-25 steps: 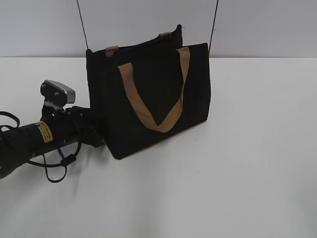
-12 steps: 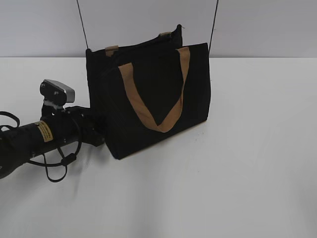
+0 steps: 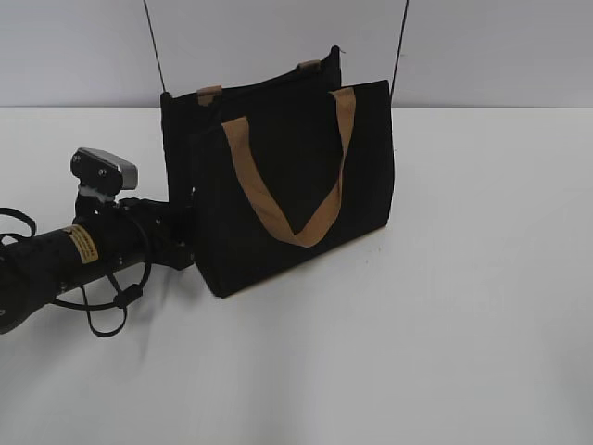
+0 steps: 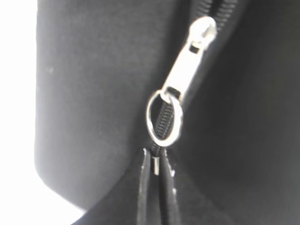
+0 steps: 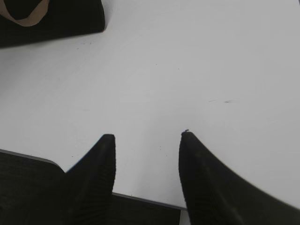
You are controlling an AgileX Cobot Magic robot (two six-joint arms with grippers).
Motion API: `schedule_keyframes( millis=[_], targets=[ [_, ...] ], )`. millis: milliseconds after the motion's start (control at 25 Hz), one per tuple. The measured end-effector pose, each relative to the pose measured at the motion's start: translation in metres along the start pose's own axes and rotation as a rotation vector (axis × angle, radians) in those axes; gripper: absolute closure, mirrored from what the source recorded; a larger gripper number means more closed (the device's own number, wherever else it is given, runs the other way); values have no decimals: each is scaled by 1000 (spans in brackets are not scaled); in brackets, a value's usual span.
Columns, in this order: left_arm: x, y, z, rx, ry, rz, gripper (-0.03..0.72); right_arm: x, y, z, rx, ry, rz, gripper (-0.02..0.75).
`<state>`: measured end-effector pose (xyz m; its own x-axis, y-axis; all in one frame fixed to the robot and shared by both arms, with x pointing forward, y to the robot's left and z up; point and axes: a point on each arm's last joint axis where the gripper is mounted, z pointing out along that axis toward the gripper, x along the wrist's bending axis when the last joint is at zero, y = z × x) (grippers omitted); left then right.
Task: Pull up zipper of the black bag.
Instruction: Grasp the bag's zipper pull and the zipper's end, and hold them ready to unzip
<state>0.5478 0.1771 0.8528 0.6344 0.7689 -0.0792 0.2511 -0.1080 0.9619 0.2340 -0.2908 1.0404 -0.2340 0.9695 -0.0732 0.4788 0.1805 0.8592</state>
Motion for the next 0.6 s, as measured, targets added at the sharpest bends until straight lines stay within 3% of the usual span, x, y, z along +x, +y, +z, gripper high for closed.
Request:
schedule_keyframes(
  millis=[280, 600],
  targets=[
    [-5, -5, -11, 29, 5, -17, 676, 0, 0, 0, 0, 1, 0, 395],
    [-14, 30, -41, -39, 44, 4, 676, 0, 15, -3, 17, 19, 4, 395]
  ],
)
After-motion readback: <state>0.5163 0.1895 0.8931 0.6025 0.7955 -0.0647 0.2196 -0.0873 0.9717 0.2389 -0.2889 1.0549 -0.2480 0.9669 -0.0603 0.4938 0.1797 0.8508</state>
